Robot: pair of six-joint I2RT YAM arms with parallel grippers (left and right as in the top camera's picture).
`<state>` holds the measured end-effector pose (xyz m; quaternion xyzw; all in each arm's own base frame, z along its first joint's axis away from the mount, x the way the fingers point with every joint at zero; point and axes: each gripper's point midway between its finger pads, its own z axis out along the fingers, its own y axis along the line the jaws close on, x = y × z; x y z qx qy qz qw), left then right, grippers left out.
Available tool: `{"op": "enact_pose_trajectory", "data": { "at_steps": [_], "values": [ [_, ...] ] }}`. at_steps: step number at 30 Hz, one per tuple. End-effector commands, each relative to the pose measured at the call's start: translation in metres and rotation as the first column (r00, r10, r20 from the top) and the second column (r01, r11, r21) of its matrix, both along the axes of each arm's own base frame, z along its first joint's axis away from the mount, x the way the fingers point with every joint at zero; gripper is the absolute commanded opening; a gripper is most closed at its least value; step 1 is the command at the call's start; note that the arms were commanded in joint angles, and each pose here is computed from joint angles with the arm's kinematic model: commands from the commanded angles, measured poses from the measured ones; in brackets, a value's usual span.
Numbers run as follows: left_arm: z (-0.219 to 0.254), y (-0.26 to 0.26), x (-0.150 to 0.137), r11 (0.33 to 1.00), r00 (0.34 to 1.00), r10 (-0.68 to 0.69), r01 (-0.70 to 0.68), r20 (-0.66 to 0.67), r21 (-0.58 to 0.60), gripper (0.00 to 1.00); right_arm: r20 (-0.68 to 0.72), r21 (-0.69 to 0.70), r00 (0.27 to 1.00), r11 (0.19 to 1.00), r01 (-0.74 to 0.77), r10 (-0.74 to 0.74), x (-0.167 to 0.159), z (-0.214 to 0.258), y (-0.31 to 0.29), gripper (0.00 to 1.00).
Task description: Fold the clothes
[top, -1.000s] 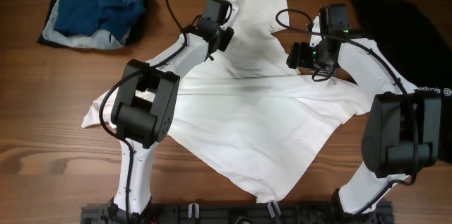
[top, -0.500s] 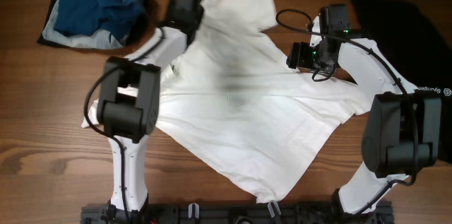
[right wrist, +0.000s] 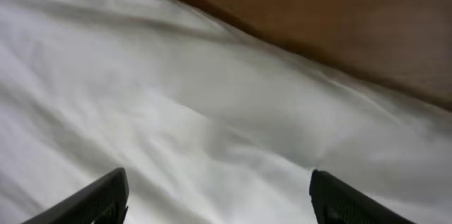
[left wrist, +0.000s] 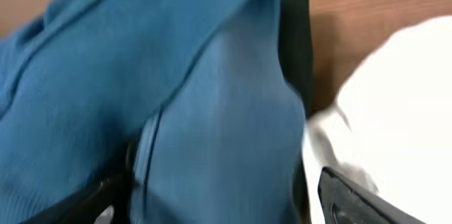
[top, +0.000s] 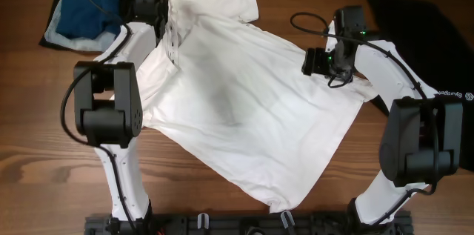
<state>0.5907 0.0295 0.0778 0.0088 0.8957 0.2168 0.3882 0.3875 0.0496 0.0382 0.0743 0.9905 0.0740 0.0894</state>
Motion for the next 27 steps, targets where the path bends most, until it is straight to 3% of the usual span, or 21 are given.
{"op": "enact_pose_trajectory", "data": {
  "at_steps": [1, 5, 9, 19, 22, 27],
  "values": [
    [0.075, -0.005, -0.026, 0.991, 0.997, 0.053, -0.046, 0.056, -0.125, 0.87, -0.014, -0.116, 0.993, 0.987, 0.115, -0.117, -0.009, 0.012, -0.025, 0.79],
    [0.100, -0.034, -0.052, 0.958, 0.998, -0.055, 0.057, 0.014, -0.280, 0.91, -0.021, -0.155, 0.989, 0.977, 0.143, -0.148, -0.013, 0.007, -0.033, 0.71],
    [0.098, -0.061, -0.069, 0.908, 0.984, -0.173, 0.143, -0.040, -0.394, 0.96, -0.031, -0.150, 0.987, 0.977, 0.152, -0.158, -0.008, -0.014, -0.035, 0.71],
    [0.073, -0.070, -0.102, 0.886, 0.956, -0.216, 0.107, -0.199, -0.450, 1.00, -0.167, -0.105, 0.974, 0.985, 0.139, -0.155, -0.013, -0.093, -0.024, 0.71],
    [0.072, -0.070, -0.103, 0.879, 0.962, -0.186, 0.071, -0.202, -0.471, 1.00, -0.096, -0.136, 0.973, 0.971, 0.196, -0.209, 0.008, -0.117, -0.032, 0.72],
    [0.071, -0.080, -0.105, 0.852, 0.954, -0.223, 0.091, -0.201, -0.515, 1.00, 0.123, -0.139, 0.964, 0.957, 0.253, -0.237, 0.071, -0.141, -0.056, 0.72]
  ]
}}
